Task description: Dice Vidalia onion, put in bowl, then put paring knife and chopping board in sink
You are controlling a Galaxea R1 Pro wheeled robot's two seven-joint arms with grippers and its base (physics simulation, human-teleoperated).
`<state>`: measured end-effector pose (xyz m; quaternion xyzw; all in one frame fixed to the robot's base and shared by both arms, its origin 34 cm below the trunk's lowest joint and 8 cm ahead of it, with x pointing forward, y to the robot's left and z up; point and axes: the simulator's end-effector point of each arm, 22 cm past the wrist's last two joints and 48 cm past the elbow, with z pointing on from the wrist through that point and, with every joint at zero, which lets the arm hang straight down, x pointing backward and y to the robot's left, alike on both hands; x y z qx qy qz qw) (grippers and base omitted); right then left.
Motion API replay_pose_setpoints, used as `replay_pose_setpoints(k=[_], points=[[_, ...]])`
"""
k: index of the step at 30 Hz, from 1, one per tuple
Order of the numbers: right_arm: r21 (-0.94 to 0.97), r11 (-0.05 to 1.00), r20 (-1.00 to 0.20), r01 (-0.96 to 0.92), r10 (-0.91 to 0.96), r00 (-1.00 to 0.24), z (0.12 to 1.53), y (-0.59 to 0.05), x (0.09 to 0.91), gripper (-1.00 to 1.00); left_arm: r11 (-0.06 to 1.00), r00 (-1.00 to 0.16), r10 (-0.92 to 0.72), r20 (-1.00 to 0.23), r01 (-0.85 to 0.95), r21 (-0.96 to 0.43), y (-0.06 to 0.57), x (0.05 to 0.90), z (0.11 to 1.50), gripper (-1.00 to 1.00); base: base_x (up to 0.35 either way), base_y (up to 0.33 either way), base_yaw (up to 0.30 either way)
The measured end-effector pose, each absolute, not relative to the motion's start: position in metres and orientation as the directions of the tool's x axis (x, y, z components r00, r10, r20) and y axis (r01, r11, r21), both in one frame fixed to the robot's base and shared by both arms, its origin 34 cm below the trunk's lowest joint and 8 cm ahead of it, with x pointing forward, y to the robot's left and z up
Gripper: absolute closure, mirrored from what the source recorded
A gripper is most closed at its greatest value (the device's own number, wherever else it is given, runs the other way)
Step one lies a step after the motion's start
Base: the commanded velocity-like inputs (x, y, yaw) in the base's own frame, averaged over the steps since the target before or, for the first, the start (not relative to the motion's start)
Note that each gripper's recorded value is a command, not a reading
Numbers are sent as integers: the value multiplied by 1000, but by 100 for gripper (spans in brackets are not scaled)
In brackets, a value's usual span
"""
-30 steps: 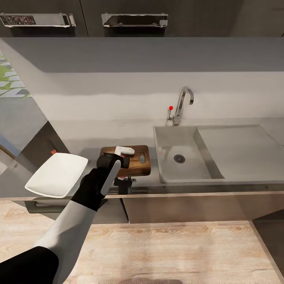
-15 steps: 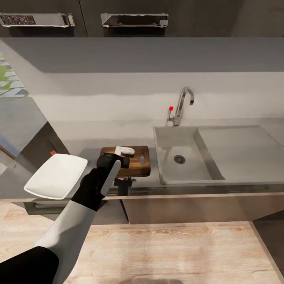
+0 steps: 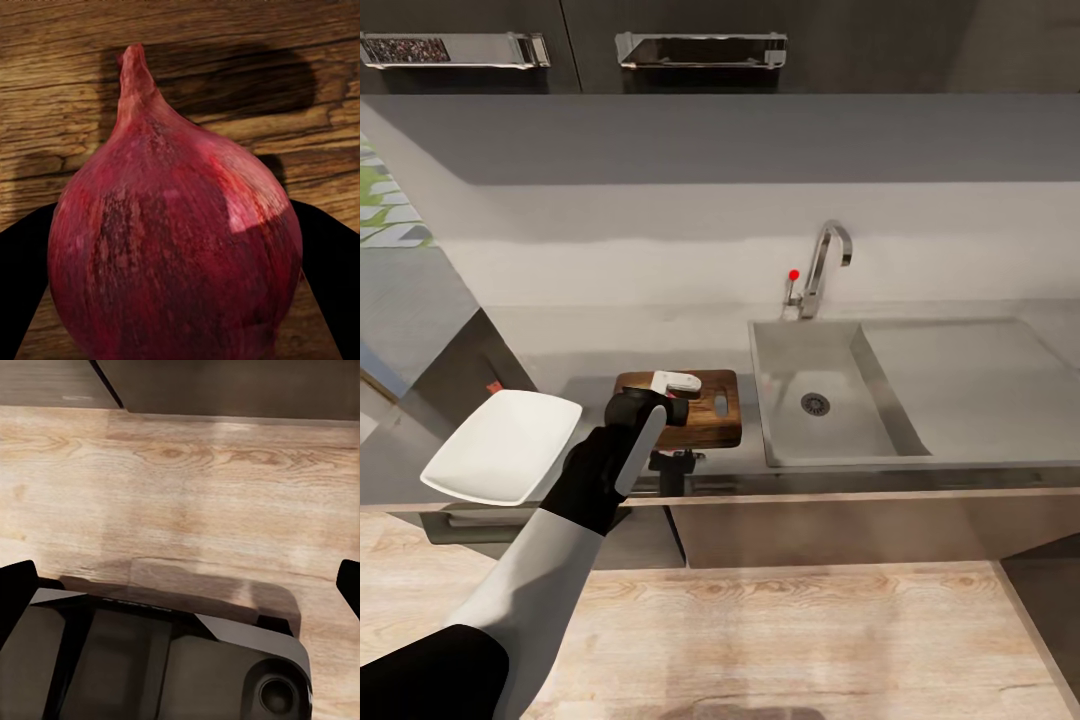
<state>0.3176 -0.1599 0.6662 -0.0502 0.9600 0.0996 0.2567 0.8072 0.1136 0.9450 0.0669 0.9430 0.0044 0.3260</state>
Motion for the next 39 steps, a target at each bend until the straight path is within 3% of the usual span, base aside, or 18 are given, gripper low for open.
replay_pose_setpoints(k=[39], points=[[162, 975, -527, -152, -45, -848, 672, -160, 327, -100, 991, -766, 133, -629, 120, 63, 116, 808, 961, 100, 18, -2, 0]])
